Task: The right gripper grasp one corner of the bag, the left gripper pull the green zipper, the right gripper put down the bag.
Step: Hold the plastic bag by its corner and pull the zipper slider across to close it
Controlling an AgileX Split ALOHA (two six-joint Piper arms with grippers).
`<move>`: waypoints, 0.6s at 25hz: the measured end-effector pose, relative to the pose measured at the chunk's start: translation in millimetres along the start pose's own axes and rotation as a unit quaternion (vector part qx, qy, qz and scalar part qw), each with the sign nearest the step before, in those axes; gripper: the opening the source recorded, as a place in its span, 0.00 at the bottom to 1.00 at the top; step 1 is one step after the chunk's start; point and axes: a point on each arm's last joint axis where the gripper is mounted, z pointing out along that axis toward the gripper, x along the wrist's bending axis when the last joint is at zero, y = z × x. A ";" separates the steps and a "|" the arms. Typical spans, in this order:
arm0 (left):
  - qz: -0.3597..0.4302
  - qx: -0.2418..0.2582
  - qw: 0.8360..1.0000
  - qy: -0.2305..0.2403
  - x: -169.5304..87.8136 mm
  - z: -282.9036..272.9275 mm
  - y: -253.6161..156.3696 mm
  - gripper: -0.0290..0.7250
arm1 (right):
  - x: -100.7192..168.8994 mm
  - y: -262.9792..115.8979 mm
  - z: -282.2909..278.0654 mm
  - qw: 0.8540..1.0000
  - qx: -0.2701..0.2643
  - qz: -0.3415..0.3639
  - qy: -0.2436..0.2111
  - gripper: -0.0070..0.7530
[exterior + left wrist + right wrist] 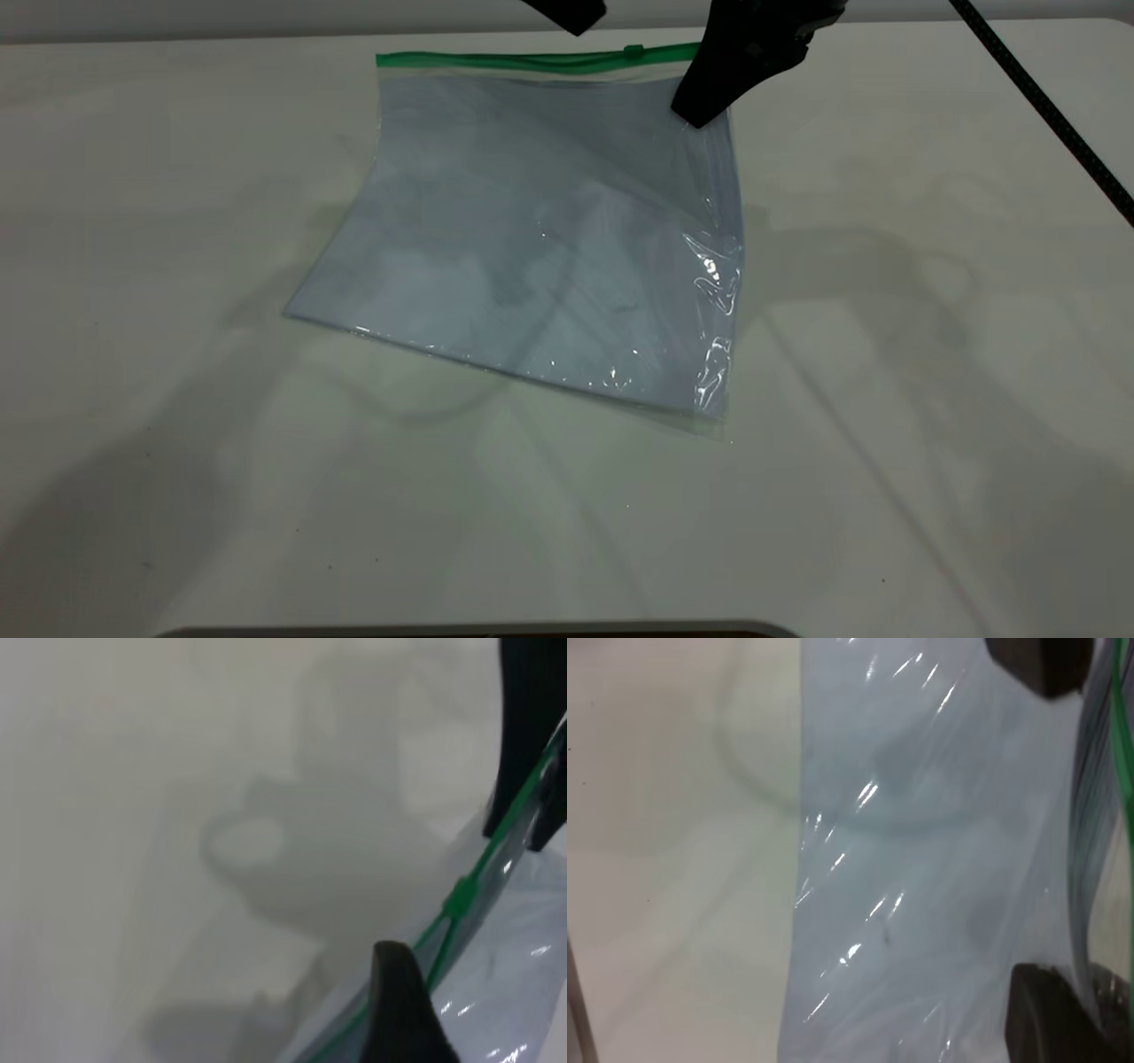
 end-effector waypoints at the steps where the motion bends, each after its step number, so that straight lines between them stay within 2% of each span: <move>1: 0.007 0.000 1.000 -0.004 0.0 1.5 -0.9 0.72 | 0.8 0.0 0.0 1.000 0.000 0.001 0.004 0.05; 15: 0.073 -0.010 0.997 -0.033 -12.5 16.8 12.5 0.72 | 6.7 0.8 -0.3 0.999 -0.004 0.000 0.037 0.05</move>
